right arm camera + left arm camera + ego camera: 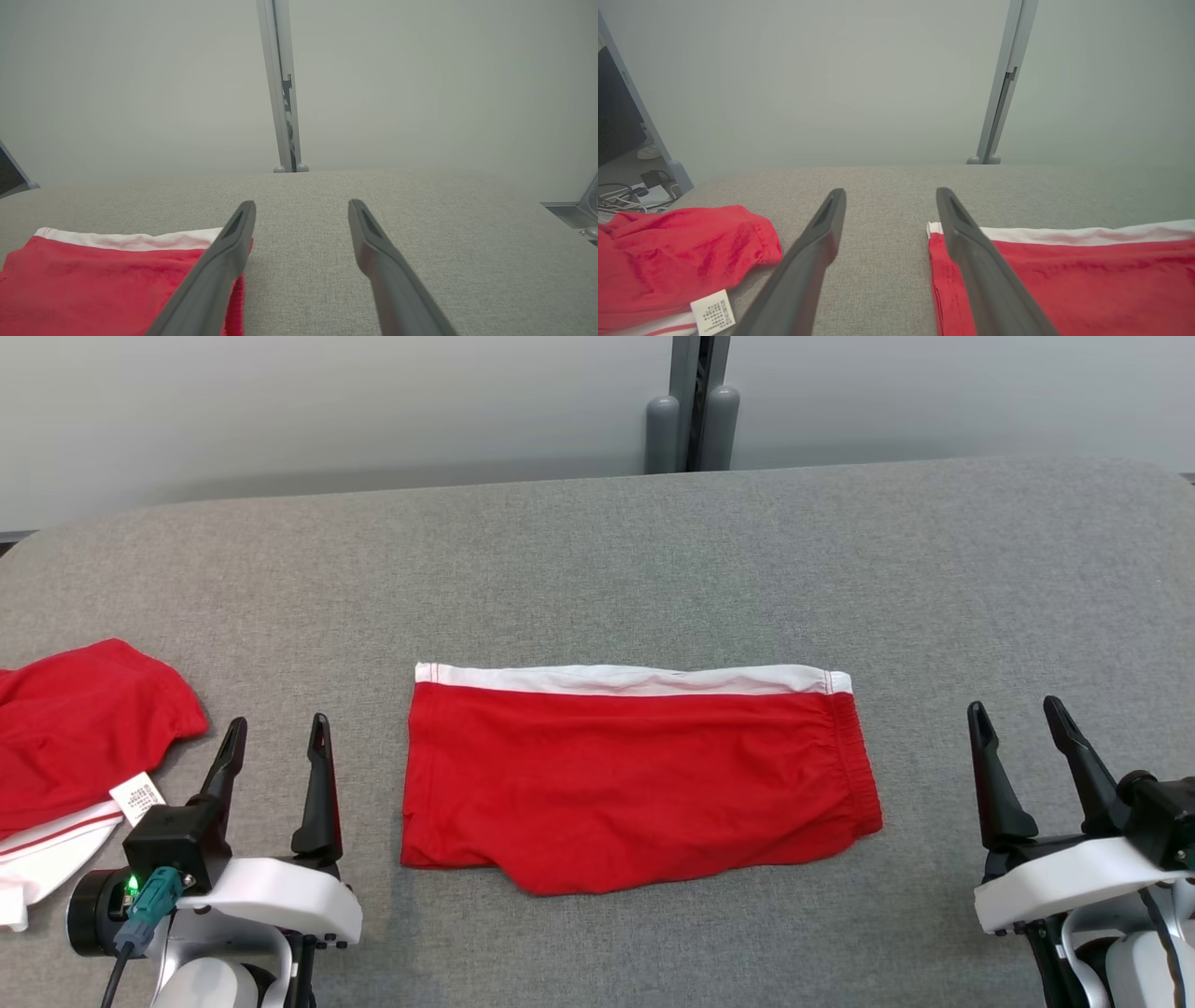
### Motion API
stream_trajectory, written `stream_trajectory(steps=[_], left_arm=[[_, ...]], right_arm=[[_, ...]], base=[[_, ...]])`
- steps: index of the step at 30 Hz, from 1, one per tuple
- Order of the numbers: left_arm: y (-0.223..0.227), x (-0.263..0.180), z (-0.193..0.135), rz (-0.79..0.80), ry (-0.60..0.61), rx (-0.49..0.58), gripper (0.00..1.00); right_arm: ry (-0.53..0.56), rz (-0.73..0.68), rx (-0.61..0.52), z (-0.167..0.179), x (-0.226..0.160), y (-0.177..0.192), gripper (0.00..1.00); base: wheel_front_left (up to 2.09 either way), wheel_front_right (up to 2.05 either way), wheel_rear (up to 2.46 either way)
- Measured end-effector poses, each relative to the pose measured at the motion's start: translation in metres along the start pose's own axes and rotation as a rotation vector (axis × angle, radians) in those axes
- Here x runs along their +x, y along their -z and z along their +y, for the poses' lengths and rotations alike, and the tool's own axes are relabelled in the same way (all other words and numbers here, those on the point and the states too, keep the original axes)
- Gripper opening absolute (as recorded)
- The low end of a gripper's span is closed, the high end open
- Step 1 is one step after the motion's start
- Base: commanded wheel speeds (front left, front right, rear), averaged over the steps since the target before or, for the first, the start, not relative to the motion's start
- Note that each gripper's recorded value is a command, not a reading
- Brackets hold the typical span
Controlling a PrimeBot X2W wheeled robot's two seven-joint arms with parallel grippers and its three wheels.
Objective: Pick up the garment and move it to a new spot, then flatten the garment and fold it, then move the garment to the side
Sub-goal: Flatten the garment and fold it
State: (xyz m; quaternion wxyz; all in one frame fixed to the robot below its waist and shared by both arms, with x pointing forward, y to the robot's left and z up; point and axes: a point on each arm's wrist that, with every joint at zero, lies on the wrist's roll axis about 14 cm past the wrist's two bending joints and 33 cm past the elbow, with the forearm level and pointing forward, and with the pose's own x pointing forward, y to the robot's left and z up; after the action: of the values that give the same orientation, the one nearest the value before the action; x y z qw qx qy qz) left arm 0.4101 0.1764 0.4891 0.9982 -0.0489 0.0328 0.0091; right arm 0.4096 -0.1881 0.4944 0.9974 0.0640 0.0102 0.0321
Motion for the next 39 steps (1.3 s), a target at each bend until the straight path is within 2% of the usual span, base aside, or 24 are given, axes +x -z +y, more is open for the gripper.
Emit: stream_trajectory(steps=[7,12,20,29,30,31,32,34,39], left_arm=[[0.0,0.0,0.002,0.006,-0.007,-0.001,1.0],[-0.001,0.005,0.005,0.003,-0.019,-0.006,1.0],[0.009,0.009,0.013,0.021,-0.053,-0.017,1.0],[0.013,0.014,0.018,0.029,-0.066,-0.012,1.0],[0.014,0.014,0.018,0.031,-0.066,-0.012,1.0],[0.014,0.014,0.018,0.032,-0.065,-0.012,1.0],[0.015,0.015,0.018,0.034,-0.065,-0.011,1.0],[0.016,0.015,0.017,0.035,-0.066,-0.012,1.0],[0.017,0.017,0.016,0.037,-0.063,-0.01,1.0]], right_arm=[[-0.012,0.043,0.0,0.003,0.005,0.012,1.0],[-0.064,0.147,0.001,0.019,0.016,0.038,1.0],[-0.153,0.373,0.036,0.05,0.019,0.101,1.0],[-0.16,0.463,0.09,0.054,0.02,0.128,1.0],[-0.163,0.467,0.1,0.055,0.02,0.129,0.46],[-0.167,0.474,0.11,0.057,0.02,0.13,0.46],[-0.17,0.477,0.116,0.058,0.02,0.13,0.33],[-0.18,0.489,0.137,0.061,0.021,0.131,0.0],[-0.201,0.505,0.156,0.064,0.021,0.132,0.0]], base=[[0.0,0.0,0.0],[0.0,0.0,0.0],[0.0,0.0,0.0],[0.0,0.0,0.0],[0.0,0.0,0.0],[0.0,0.0,0.0],[0.0,0.0,0.0],[0.0,0.0,0.0],[0.0,0.0,0.0]])
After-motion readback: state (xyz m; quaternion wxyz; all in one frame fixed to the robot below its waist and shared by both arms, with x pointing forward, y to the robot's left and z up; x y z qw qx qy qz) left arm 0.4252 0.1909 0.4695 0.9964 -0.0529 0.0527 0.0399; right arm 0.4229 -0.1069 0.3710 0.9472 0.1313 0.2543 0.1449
